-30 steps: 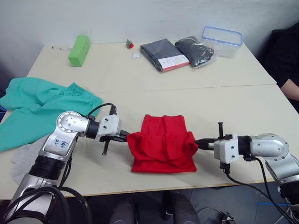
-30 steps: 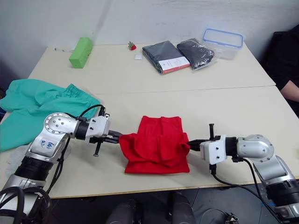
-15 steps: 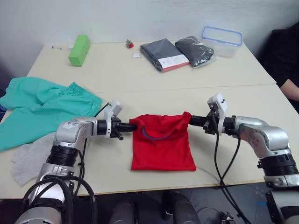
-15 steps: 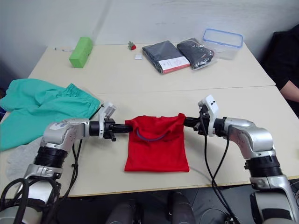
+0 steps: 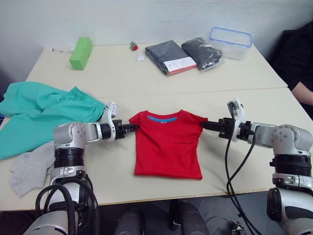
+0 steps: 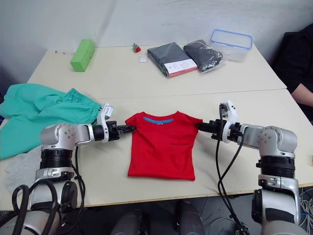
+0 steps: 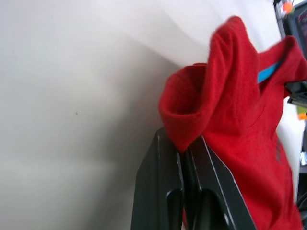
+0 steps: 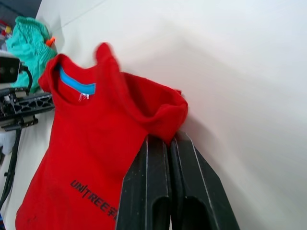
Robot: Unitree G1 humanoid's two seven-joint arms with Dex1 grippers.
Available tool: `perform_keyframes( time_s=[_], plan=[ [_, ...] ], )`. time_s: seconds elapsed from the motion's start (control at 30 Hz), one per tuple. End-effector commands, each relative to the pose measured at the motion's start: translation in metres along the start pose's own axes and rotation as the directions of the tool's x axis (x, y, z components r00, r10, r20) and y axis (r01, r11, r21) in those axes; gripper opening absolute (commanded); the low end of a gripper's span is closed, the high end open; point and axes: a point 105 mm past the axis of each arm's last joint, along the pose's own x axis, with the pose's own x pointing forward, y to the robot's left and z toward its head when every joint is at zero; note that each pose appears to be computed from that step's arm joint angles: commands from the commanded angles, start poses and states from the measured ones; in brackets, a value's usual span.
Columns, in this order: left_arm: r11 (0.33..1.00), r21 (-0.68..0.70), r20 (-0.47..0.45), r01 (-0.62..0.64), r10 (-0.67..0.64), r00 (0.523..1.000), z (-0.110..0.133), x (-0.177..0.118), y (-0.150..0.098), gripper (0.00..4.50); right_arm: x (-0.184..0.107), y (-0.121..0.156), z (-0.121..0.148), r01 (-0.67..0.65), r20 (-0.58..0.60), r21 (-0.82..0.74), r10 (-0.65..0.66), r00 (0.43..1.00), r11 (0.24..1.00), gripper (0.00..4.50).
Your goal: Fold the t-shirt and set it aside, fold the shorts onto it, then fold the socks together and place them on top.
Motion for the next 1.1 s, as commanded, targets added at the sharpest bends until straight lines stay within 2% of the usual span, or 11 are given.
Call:
perform_keyframes(
  time_s=[0.03, 0.1, 0.27, 0.33, 0.4, 0.5, 0.6, 0.7, 0.77, 0.9, 1.1],
  plan=[
    [0.996, 0.049, 0.051, 0.071, -0.073, 0.996, 0.013, -0.009, -0.018, 0.22, -0.013, 0.005, 0.012, -0.001, 0.043, -0.051, 0.003, 0.999, 0.999, 0.2],
    [0.994, 0.048, 0.059, 0.094, -0.096, 0.994, 0.013, -0.011, -0.022, 0.68, -0.011, 0.007, 0.007, -0.015, 0.028, -0.028, 0.015, 0.999, 0.999, 0.67],
    [0.99, 0.106, 0.072, 0.09, -0.098, 0.993, 0.017, -0.014, -0.024, 2.3, -0.007, 0.0, 0.01, 0.061, 0.076, -0.105, -0.053, 0.996, 0.993, 2.43],
    [0.979, 0.192, 0.12, 0.074, -0.099, 0.988, 0.028, -0.023, -0.027, 2.95, -0.017, -0.005, 0.024, 0.156, 0.159, -0.255, -0.118, 0.98, 0.954, 2.45],
    [0.945, 0.317, 0.185, 0.083, -0.148, 0.971, 0.042, -0.035, -0.04, 3.54, -0.027, 0.006, 0.038, 0.195, 0.244, -0.416, -0.098, 0.965, 0.888, 2.45],
    [0.827, 0.536, 0.171, 0.167, -0.3, 0.938, 0.042, -0.052, -0.076, 3.58, -0.033, 0.042, 0.037, 0.123, 0.263, -0.575, 0.04, 0.964, 0.809, 2.05],
    [0.67, 0.705, 0.03, 0.233, -0.356, 0.934, 0.015, -0.047, -0.097, 2.95, -0.024, 0.067, 0.018, 0.038, 0.198, -0.68, 0.133, 0.971, 0.733, 1.19],
    [0.534, 0.787, -0.137, 0.309, -0.337, 0.931, -0.019, -0.034, -0.097, 1.95, -0.009, 0.083, -0.006, -0.033, 0.11, -0.773, 0.184, 0.977, 0.634, 0.05],
    [0.461, 0.806, -0.242, 0.371, -0.315, 0.918, -0.041, -0.025, -0.094, 1.35, 0.003, 0.093, -0.024, -0.093, 0.049, -0.806, 0.223, 0.974, 0.584, 0.0],
    [0.396, 0.809, -0.35, 0.434, -0.269, 0.897, -0.07, -0.009, -0.082, 0.02, 0.027, 0.1, -0.055, -0.17, -0.051, -0.857, 0.247, 0.968, 0.487, 0.0],
    [0.408, 0.811, -0.422, 0.42, -0.089, 0.902, -0.09, 0.003, -0.045, 0.02, 0.055, 0.076, -0.085, -0.207, -0.153, -0.869, 0.154, 0.976, 0.449, 0.0]
  ],
)
